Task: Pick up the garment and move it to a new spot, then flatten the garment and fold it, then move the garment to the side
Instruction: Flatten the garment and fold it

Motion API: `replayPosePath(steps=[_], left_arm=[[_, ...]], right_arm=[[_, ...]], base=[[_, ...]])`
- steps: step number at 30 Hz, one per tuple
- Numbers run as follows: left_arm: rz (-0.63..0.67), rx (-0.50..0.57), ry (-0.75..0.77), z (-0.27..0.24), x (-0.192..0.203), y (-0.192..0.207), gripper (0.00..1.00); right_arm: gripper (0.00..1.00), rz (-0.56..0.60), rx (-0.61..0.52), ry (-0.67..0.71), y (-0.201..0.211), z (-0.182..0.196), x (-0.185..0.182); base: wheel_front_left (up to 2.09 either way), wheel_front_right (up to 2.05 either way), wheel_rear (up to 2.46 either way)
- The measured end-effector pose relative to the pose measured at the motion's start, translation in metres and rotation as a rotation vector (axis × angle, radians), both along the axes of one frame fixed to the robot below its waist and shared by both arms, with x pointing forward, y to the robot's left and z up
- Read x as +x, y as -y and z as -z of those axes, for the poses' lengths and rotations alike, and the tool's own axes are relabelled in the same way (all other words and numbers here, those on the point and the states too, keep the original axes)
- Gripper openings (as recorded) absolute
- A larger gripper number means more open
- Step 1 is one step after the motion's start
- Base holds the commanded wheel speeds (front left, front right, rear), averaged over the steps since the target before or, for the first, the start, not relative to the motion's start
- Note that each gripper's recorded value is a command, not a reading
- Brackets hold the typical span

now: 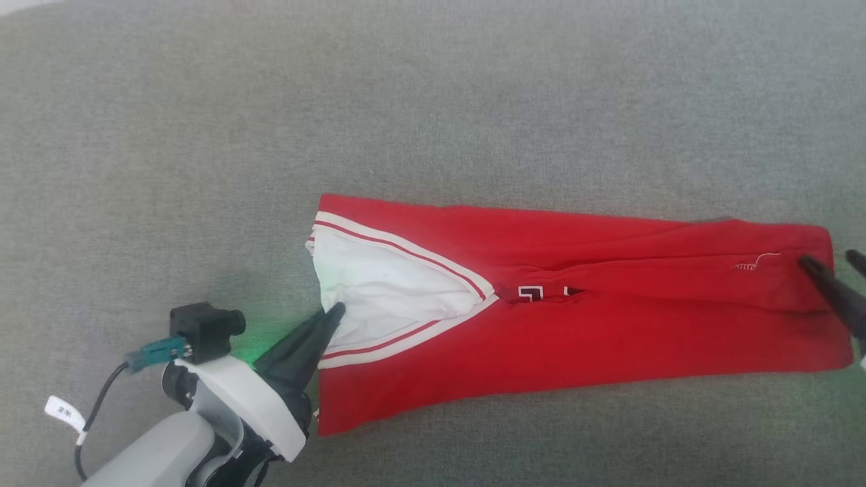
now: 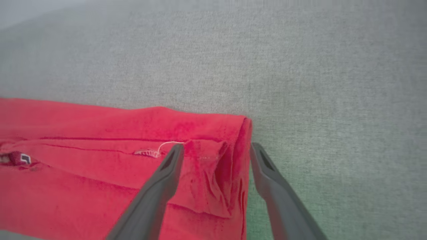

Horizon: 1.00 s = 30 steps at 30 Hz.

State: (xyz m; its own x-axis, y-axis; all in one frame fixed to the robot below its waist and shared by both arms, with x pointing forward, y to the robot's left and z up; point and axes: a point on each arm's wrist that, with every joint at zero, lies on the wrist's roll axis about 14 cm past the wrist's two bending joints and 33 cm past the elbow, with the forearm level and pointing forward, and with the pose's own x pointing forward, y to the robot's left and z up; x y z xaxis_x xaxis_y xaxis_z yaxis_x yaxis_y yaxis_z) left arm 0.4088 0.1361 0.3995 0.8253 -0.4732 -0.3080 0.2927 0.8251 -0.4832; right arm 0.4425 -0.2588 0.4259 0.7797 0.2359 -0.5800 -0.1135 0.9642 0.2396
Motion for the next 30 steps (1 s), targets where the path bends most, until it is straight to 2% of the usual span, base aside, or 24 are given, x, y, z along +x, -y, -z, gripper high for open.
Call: replayPosePath(steps=[4,7,12,17,24,25,26,27,28,30], left_arm=[[-0.057,-0.024,0.044,-0.013,-0.002,-0.006,1.00],[-0.111,-0.047,0.067,-0.020,-0.008,-0.011,1.00],[-0.196,-0.008,0.128,-0.030,-0.013,-0.028,1.00],[-0.325,0.064,0.194,-0.039,-0.016,-0.057,1.00],[-0.449,0.225,0.316,-0.063,-0.022,-0.091,1.00],[-0.456,0.250,0.330,-0.065,-0.023,-0.093,1.00],[-0.460,0.268,0.340,-0.067,-0.023,-0.094,1.00],[-0.472,0.273,0.345,-0.068,-0.023,-0.096,1.00],[-0.482,0.284,0.351,-0.069,-0.023,-0.097,1.00],[-0.483,0.298,0.358,-0.070,-0.022,-0.099,1.00]], right_arm=[[1.00,0.055,0.026,-0.009,0.013,-0.002,-0.001],[1.00,0.074,0.066,-0.074,0.011,0.010,-0.005],[1.00,0.071,0.074,-0.206,0.006,0.037,-0.010],[1.00,0.050,0.066,-0.299,0.000,0.050,-0.009],[1.00,0.006,0.048,-0.362,-0.014,0.055,-0.007],[0.78,0.001,0.048,-0.366,-0.016,0.055,-0.007],[0.41,-0.004,0.046,-0.367,-0.018,0.055,-0.007],[0.15,-0.006,0.045,-0.367,-0.019,0.055,-0.007],[0.00,-0.009,0.043,-0.365,-0.021,0.054,-0.006],[0.00,-0.007,0.044,-0.356,-0.022,0.052,-0.005]], base=[[0.00,0.00,0.00],[0.00,0.00,0.00],[0.00,0.00,0.00],[0.00,0.00,0.00],[0.00,0.00,0.00],[0.00,0.00,0.00],[0.00,0.00,0.00],[0.00,0.00,0.00],[0.00,0.00,0.00],[0.00,0.00,0.00]])
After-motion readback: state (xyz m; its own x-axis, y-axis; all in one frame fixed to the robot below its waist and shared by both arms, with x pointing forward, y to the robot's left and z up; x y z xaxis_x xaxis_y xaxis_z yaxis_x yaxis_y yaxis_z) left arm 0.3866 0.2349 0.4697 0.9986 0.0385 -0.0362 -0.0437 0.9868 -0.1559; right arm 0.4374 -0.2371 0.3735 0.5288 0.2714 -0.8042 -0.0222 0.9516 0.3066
